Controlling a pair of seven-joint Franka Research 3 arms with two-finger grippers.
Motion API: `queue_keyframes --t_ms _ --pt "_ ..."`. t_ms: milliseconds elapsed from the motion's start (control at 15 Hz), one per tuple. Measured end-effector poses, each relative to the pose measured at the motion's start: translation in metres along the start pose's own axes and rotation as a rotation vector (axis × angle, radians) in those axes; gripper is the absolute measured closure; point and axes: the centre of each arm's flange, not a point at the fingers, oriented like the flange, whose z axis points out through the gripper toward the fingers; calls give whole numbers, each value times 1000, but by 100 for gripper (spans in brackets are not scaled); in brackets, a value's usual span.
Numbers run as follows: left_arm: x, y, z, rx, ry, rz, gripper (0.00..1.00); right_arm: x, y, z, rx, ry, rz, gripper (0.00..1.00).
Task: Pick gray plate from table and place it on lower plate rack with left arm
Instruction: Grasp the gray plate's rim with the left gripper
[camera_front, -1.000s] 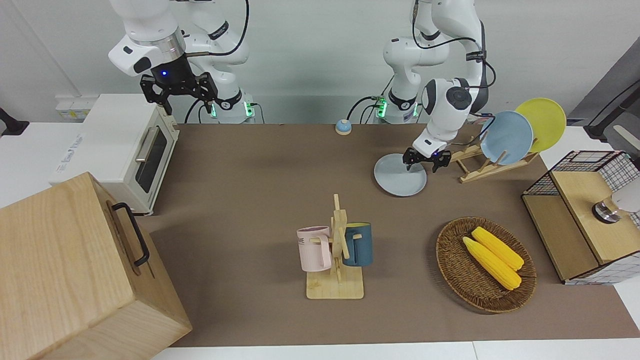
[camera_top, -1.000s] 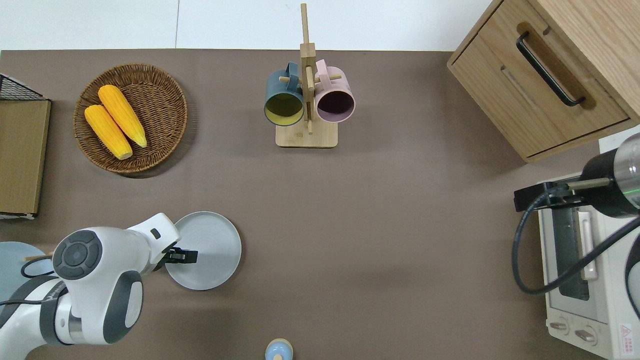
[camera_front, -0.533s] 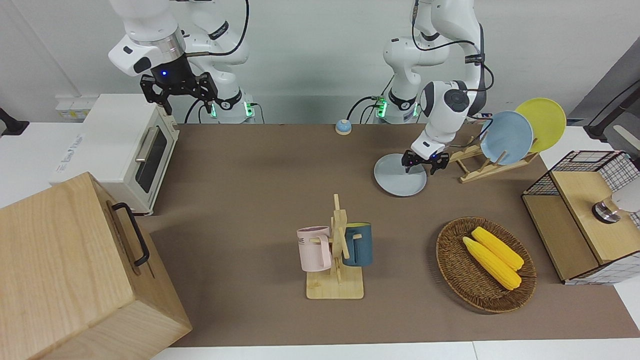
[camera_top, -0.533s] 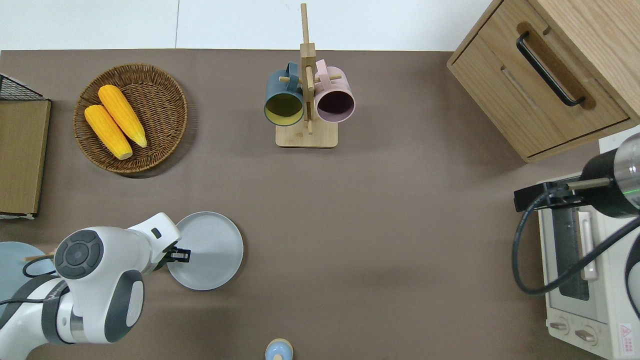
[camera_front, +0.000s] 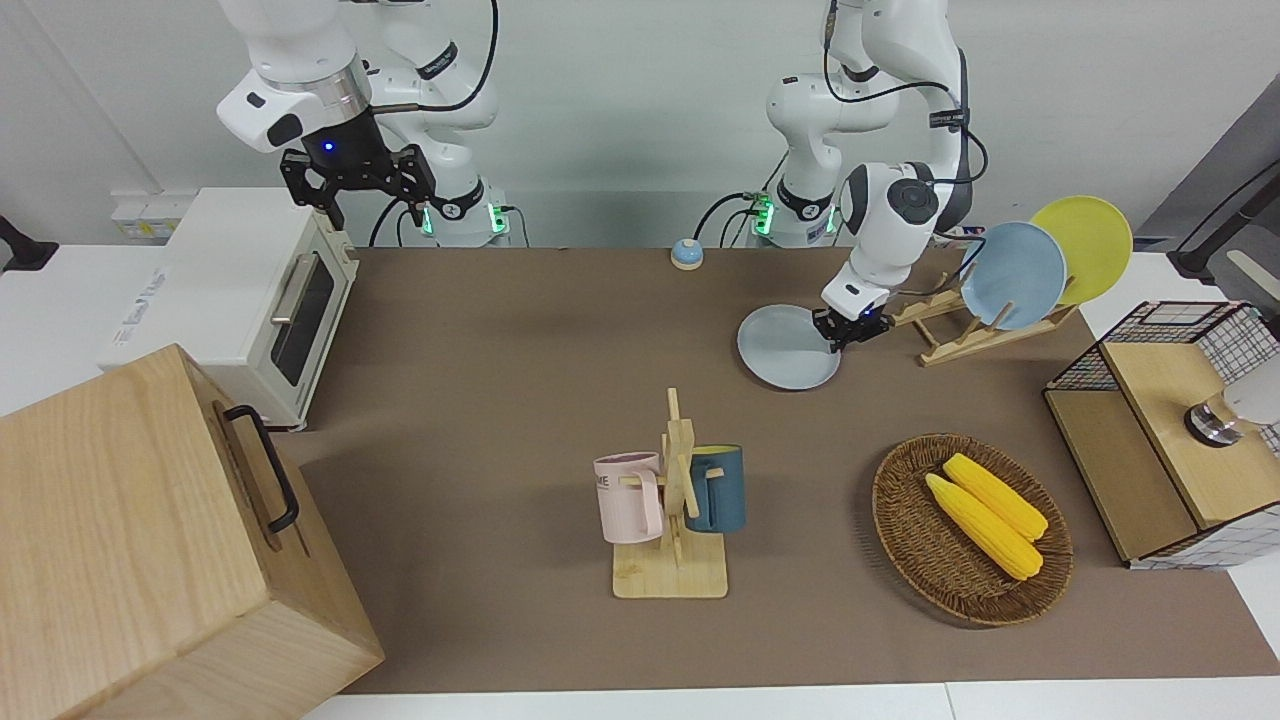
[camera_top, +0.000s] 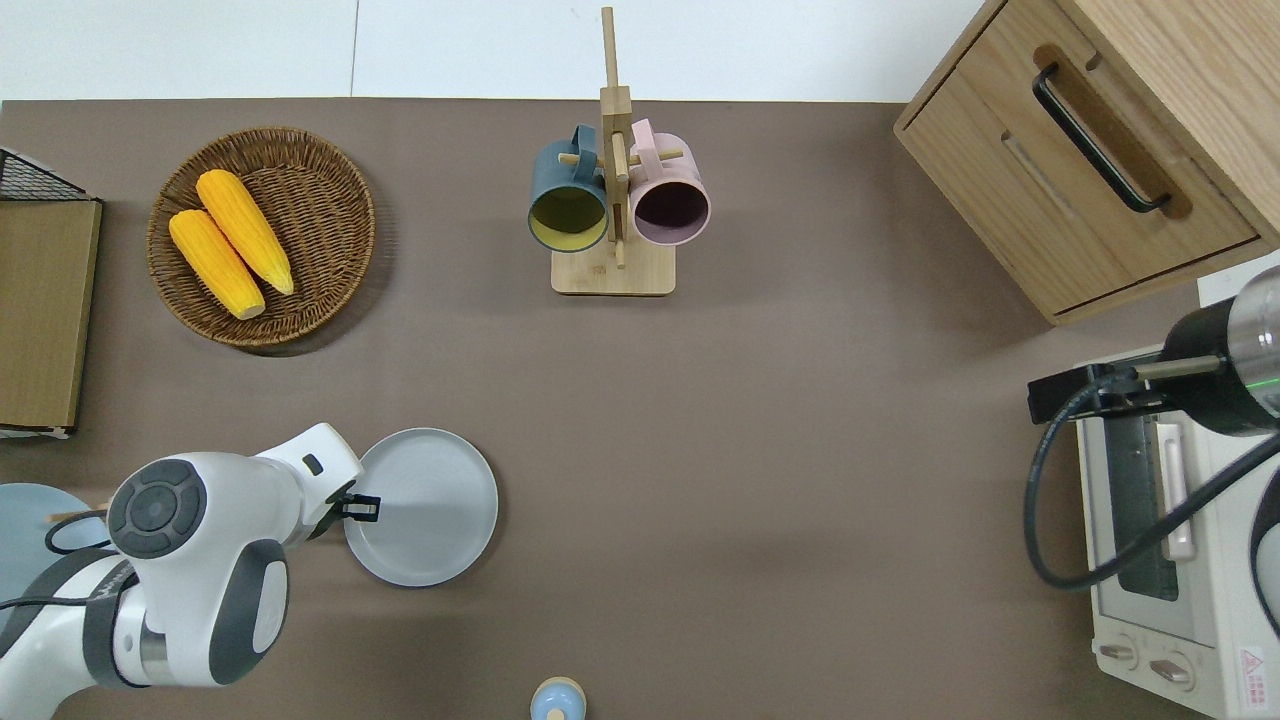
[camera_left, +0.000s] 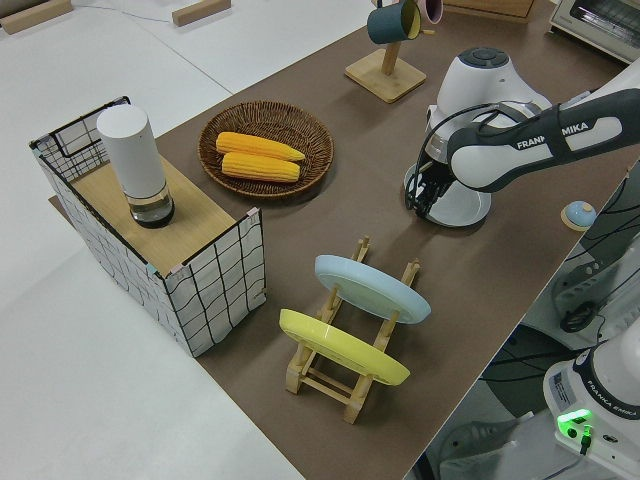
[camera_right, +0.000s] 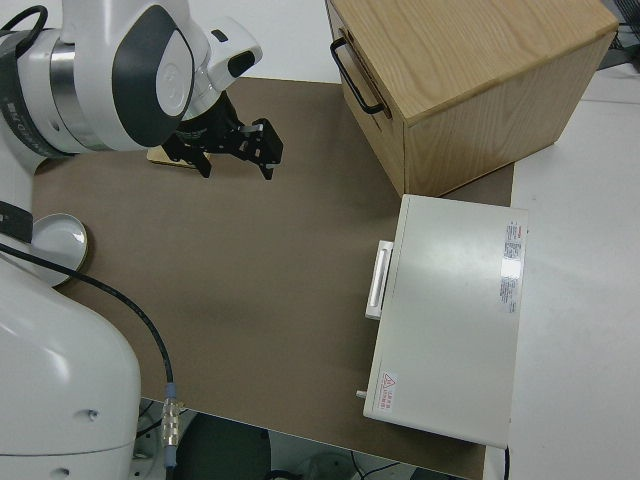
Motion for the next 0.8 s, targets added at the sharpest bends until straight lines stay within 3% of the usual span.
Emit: queue_keyframes --t_ms 533,800 --pt "1 0 -3 -1 3 -2 96 0 0 0 0 0 0 1" --pt "10 0 -22 -4 -26 -1 96 0 0 0 0 0 0 1"
